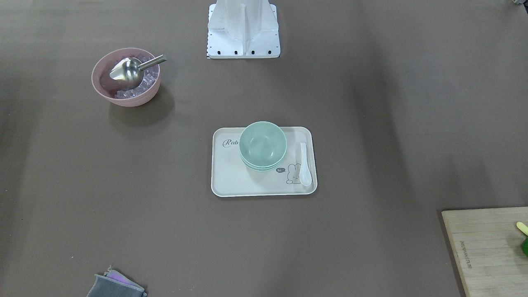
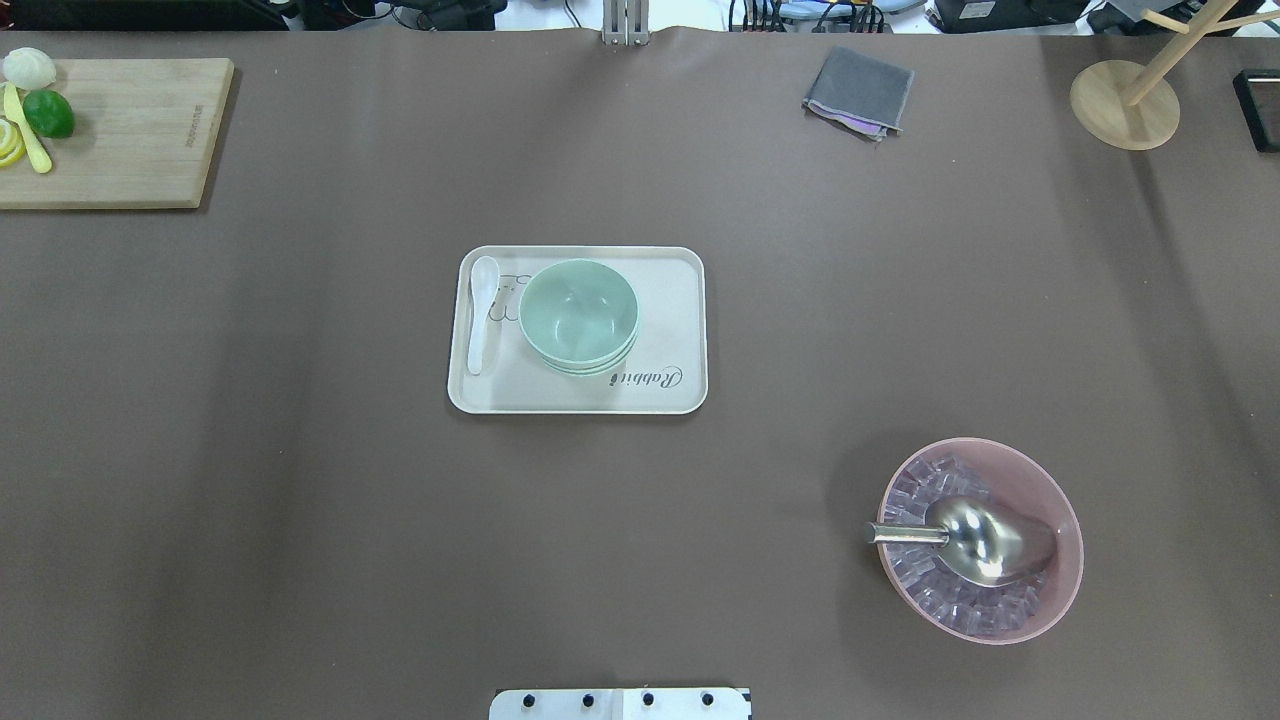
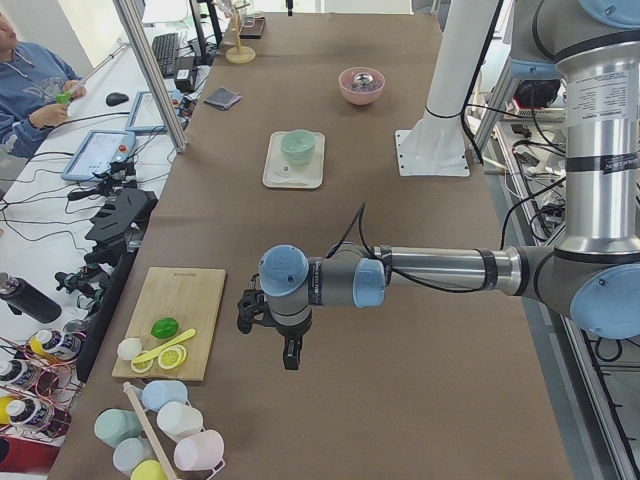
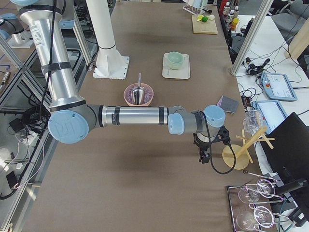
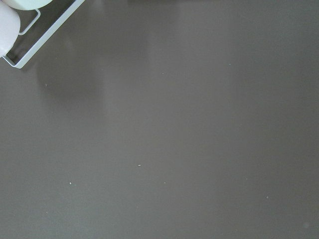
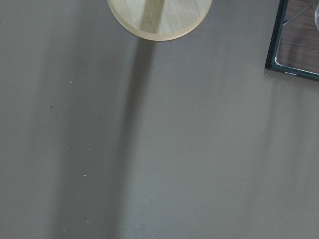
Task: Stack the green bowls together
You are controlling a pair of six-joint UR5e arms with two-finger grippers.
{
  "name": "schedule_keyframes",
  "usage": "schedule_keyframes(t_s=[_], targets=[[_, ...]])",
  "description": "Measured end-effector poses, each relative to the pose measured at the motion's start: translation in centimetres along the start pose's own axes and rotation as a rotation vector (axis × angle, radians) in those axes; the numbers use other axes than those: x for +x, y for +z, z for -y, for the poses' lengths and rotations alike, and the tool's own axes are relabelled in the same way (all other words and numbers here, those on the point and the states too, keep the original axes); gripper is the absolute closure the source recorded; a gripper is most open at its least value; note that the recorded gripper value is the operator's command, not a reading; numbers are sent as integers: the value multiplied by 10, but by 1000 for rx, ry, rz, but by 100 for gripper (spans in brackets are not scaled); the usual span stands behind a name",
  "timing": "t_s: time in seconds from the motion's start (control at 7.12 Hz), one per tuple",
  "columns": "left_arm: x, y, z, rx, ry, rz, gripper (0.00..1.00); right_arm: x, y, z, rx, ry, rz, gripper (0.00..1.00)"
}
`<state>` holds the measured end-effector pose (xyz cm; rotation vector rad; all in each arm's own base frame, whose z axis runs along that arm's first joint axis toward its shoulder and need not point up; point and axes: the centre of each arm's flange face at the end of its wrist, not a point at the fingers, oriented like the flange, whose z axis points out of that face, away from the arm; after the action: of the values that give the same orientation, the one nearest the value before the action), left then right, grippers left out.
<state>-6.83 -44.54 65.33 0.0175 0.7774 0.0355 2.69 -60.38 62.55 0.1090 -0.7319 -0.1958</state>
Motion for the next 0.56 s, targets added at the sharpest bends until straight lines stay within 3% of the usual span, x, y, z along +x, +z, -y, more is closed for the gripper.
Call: schedule_keyframes(t_s=[0.56], targets=[[1,-1,1,3,-1,0,2,2,2,-3,-1,-1,-4,0]])
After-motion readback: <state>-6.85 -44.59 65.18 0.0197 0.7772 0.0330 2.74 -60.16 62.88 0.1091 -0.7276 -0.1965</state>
